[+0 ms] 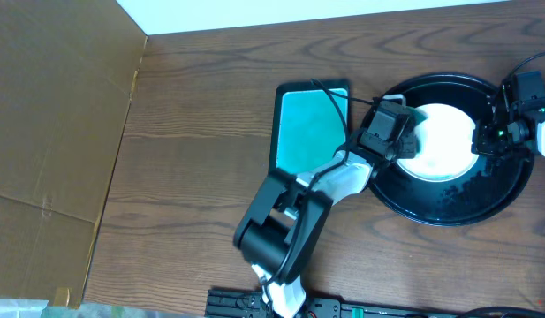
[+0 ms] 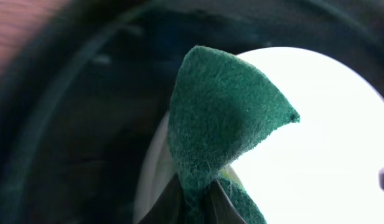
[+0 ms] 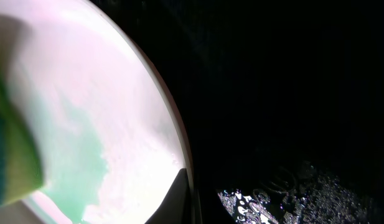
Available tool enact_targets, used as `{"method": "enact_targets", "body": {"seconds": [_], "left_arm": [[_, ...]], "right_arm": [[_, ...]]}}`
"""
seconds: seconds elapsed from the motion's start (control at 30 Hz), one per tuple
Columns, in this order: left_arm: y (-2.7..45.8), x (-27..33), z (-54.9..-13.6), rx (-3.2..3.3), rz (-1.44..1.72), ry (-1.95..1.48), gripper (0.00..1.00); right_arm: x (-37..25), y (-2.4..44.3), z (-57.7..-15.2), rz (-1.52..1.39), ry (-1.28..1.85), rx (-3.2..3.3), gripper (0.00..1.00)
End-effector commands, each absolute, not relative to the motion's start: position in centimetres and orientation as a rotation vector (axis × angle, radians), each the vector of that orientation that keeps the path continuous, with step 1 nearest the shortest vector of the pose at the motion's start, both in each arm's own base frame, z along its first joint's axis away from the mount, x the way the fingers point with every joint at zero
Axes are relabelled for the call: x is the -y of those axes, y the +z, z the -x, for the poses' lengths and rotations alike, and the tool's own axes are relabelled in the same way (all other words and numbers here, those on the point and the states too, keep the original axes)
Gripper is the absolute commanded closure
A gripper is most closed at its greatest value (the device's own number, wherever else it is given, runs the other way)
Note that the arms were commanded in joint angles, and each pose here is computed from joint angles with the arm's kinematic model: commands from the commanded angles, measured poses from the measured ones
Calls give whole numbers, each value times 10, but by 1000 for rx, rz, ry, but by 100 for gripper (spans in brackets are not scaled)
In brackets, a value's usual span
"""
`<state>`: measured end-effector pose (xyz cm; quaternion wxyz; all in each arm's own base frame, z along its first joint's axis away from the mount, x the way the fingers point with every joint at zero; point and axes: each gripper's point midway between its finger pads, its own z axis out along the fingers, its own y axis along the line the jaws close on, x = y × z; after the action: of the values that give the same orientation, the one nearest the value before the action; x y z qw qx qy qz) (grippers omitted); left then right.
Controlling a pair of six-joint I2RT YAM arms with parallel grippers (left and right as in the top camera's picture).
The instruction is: Clean dirty plates on tray and stack at the side
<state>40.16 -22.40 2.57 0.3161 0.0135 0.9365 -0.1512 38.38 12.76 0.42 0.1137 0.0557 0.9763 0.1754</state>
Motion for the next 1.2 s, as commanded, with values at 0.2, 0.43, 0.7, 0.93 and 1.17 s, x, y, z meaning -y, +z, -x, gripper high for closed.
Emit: {"method": "enact_targets", "body": {"seconds": [0.2, 0.43, 0.7, 0.93, 1.17], "left_arm": [[92, 187, -411, -2309, -93, -175, 93], [139, 155, -421, -2217, 65, -216, 93], [101, 36, -418, -2372, 469, -155, 93], [59, 24, -410, -2515, 445, -228, 93], [28, 13, -406, -2575, 480, -126, 67]], "right_arm": [[-119, -4, -380, -177, 447, -2894, 99], [-130, 4, -383, -67, 525, -2871, 99], [-133, 38, -396, 60, 485, -2842, 99], [-131, 86, -415, 233, 198, -2761, 99], [-120, 143, -422, 339, -302, -2618, 99]]}}
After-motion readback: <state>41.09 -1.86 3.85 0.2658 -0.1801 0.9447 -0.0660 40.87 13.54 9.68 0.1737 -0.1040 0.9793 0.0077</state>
